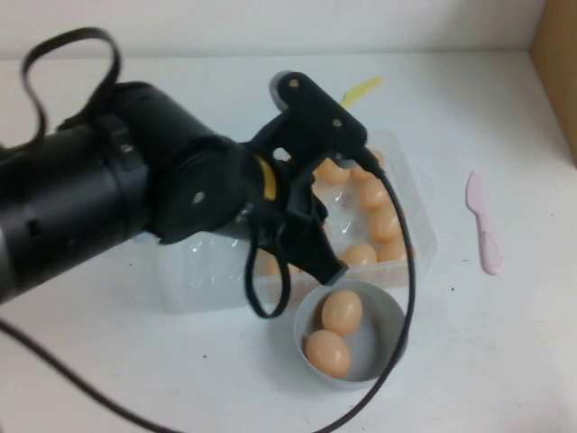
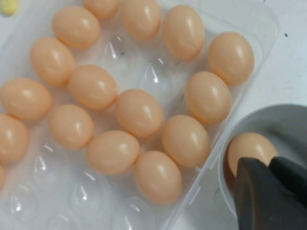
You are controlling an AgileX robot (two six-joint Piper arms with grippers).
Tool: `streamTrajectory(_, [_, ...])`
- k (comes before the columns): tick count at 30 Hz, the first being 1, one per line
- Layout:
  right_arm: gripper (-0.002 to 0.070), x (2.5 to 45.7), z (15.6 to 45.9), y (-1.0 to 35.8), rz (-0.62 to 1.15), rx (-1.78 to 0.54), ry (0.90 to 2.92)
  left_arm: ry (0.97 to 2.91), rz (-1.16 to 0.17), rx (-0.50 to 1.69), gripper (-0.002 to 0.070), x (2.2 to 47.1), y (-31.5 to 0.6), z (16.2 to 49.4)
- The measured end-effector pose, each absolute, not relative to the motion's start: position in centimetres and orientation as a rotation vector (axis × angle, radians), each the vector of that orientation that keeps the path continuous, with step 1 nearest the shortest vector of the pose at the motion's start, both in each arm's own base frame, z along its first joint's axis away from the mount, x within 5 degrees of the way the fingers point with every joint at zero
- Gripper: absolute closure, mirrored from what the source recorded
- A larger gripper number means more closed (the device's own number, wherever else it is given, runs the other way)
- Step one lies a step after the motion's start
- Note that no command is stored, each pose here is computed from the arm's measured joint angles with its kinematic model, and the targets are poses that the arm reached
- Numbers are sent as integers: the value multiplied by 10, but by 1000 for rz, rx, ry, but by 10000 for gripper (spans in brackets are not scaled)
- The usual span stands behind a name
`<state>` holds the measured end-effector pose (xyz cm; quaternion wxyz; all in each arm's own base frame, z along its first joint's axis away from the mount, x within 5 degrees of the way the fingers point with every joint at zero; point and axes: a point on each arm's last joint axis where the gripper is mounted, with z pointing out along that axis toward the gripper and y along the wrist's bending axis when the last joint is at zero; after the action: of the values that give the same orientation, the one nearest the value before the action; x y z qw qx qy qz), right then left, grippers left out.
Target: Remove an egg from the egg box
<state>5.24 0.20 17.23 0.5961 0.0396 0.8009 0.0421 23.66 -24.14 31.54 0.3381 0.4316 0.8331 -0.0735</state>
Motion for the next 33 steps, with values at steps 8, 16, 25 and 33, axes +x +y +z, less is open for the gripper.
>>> streamTrajectory(8, [694,52,172,2,98,92,1860,2035,-234,990,674,200,-185,314])
streamTrajectory(16, [694,52,172,2,98,92,1860,1832,-377,839,675,155,-146,318])
streamTrajectory(25, [694,52,172,2,98,92,1860,1668,-436,748,675,124,-116,349])
streamTrajectory(33, [694,52,172,2,98,92,1860,1679,-426,749,675,122,-112,349])
